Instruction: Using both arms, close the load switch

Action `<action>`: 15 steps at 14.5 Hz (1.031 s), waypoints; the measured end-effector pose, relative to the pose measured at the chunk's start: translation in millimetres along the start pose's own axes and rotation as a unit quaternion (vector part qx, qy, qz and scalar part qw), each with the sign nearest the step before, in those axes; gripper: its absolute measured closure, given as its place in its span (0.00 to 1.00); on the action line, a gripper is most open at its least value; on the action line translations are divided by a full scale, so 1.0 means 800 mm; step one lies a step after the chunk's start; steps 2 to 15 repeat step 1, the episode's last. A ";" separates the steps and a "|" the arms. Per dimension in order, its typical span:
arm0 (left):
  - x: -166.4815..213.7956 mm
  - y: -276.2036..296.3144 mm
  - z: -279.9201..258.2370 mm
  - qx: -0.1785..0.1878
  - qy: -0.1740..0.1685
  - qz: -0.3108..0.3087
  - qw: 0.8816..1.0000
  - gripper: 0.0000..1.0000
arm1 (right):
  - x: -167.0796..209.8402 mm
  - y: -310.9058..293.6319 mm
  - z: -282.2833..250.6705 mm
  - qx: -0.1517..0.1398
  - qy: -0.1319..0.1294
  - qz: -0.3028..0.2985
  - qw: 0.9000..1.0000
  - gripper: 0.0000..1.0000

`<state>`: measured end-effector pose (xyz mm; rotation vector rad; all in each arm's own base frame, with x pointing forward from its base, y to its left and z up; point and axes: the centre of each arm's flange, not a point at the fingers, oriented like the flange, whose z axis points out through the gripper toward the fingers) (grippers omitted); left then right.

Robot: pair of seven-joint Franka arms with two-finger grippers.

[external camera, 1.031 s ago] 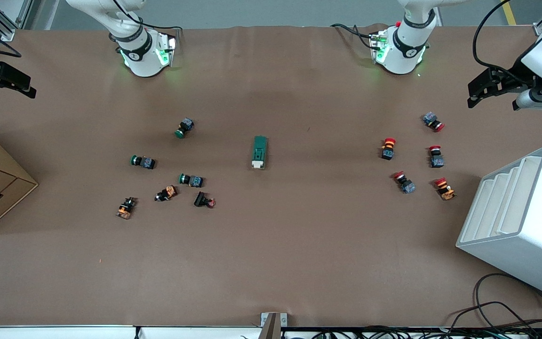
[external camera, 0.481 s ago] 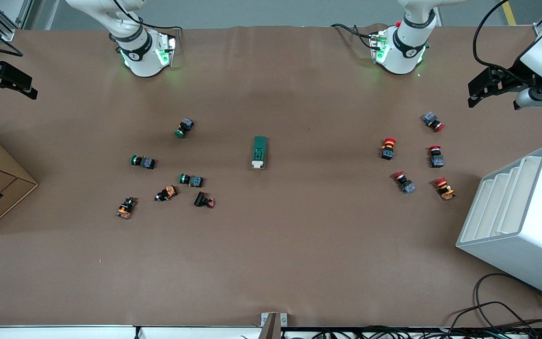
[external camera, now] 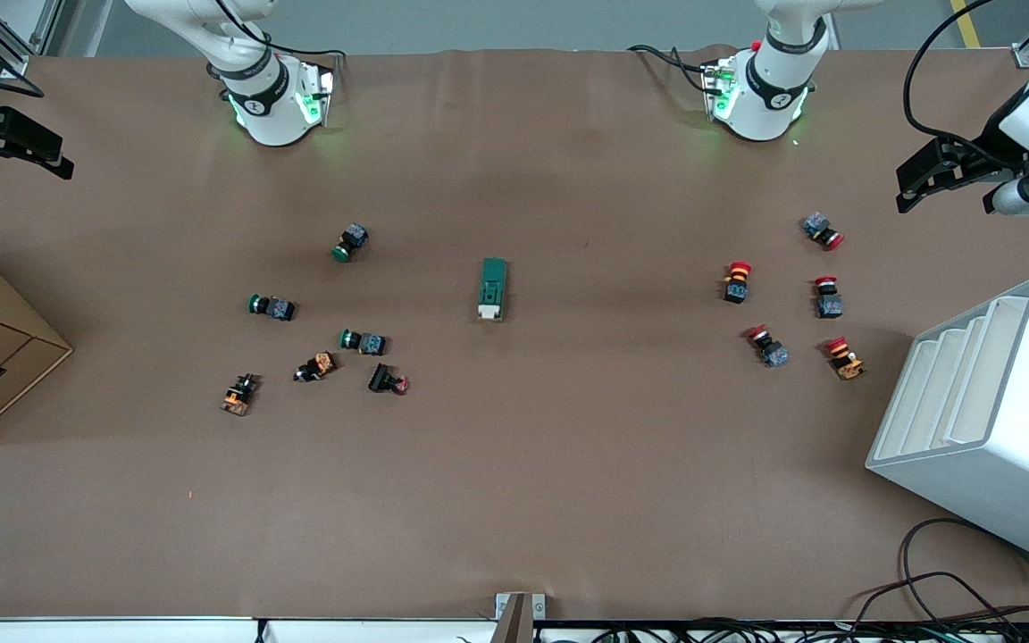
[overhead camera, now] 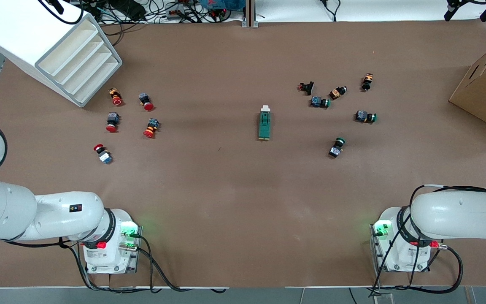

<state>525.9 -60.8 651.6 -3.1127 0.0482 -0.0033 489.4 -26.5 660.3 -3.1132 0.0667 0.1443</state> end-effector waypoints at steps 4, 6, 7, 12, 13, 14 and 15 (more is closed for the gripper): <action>0.000 0.000 0.001 0.000 -0.001 0.000 1.000 0.00 | 0.001 0.000 0.000 0.000 0.002 0.000 1.000 0.00; 0.000 0.000 0.001 0.000 -0.001 0.000 1.000 0.00 | 0.001 0.000 0.000 0.000 0.002 0.000 1.000 0.00; 0.000 0.000 0.001 0.000 -0.001 0.000 1.000 0.00 | 0.001 0.000 0.000 0.000 0.002 0.000 1.000 0.00; 0.000 0.000 0.001 0.000 -0.001 0.000 1.000 0.00 | 0.001 0.000 0.000 0.000 0.002 0.000 1.000 0.00; 0.000 0.000 0.001 0.000 -0.001 0.000 1.000 0.00 | 0.001 0.000 0.000 0.000 0.002 0.000 1.000 0.00; 0.000 0.000 0.001 0.000 -0.001 0.000 1.000 0.00 | 0.001 0.000 0.000 0.000 0.002 0.000 1.000 0.00; 0.000 0.000 0.001 0.000 -0.001 0.000 1.000 0.00 | 0.001 0.000 0.000 0.000 0.002 0.000 1.000 0.00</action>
